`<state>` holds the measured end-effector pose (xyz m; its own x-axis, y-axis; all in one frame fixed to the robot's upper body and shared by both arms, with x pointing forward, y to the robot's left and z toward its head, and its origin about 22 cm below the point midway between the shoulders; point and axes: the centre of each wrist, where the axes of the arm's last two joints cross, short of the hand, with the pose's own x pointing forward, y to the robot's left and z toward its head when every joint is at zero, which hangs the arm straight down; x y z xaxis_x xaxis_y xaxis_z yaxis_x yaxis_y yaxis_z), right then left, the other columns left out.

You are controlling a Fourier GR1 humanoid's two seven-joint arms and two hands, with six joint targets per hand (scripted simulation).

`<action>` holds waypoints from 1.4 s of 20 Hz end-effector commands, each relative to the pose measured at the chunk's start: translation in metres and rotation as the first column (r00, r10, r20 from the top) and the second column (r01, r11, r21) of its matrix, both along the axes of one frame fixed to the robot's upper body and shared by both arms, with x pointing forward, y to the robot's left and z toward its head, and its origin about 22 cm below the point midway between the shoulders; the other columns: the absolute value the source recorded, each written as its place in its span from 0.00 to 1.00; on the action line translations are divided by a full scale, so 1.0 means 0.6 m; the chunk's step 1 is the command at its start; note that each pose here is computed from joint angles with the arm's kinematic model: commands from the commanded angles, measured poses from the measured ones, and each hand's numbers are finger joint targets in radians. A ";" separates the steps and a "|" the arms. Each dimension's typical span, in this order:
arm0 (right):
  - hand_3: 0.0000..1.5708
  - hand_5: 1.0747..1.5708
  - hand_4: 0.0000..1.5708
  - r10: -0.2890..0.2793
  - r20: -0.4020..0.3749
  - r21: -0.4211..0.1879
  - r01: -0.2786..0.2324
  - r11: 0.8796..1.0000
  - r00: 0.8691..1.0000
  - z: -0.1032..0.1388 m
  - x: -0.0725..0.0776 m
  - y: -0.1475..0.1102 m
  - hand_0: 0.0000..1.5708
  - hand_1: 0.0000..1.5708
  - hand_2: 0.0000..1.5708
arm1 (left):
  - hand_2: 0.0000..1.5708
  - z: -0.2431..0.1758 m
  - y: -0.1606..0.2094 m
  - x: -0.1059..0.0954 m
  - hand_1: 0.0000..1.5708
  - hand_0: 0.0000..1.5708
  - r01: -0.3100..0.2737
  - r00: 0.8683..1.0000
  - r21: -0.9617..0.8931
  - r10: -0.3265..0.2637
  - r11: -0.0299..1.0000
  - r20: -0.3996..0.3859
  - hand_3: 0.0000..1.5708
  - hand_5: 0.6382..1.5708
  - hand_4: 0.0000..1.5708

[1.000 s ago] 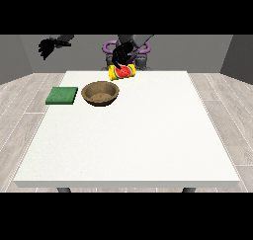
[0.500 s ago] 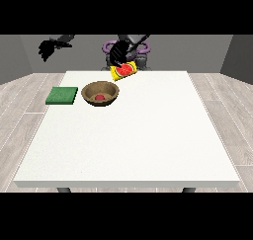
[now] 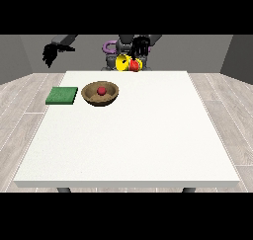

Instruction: Pick the cup and pour the ball into the bowl, then pick the bowl and place it on the pad

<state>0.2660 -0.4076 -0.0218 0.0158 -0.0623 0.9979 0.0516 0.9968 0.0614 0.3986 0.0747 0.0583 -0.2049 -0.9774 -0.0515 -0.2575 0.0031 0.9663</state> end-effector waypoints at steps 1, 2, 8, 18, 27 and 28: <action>0.00 0.99 0.16 -0.012 0.013 0.028 0.011 1.000 1.000 -0.010 0.006 0.023 0.00 0.00 0.00 | 0.54 0.002 0.029 -0.008 0.57 0.57 -0.137 0.991 -0.525 0.116 0.840 -0.073 0.30 0.86 0.80; 0.00 0.99 0.23 0.008 0.051 0.019 -0.009 1.000 0.999 0.008 0.026 0.032 0.00 0.00 0.00 | 0.00 -0.006 0.041 -0.015 0.36 0.36 -0.136 0.991 -0.600 0.117 0.789 -0.070 0.00 0.93 0.57; 0.00 1.00 0.19 0.022 0.135 0.038 -0.028 0.999 0.991 0.025 0.073 0.106 0.00 0.00 0.00 | 0.00 -0.011 0.078 -0.051 0.00 0.00 -0.067 0.995 -0.903 -0.042 0.424 -0.094 0.00 0.98 0.00; 0.00 1.00 0.21 -0.124 0.109 0.072 0.116 0.991 0.986 -0.003 0.101 0.172 0.00 0.00 0.00 | 0.00 -0.061 0.140 -0.101 0.00 0.00 0.115 0.936 -0.967 -0.350 0.225 0.030 0.00 0.99 0.00; 0.00 0.99 0.14 -0.176 0.100 0.087 0.167 0.982 0.979 -0.049 0.115 0.164 0.00 0.00 0.00 | 0.00 -0.003 0.195 -0.090 0.00 0.00 0.148 0.936 -0.963 -0.347 0.223 0.063 0.00 0.99 0.00; 0.00 0.98 0.12 -0.140 0.078 0.065 0.135 0.989 0.987 -0.028 0.127 0.156 0.00 0.00 0.00 | 0.00 -0.018 0.229 -0.094 0.00 0.00 0.131 0.943 -0.963 -0.331 0.234 0.048 0.00 0.99 0.00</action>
<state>0.3353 -0.3075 -0.0390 -0.0945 -0.1264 0.9875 0.1870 0.9720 0.1424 0.3427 0.1940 0.0397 -0.3295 -0.2048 0.9217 0.0594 0.9698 0.2367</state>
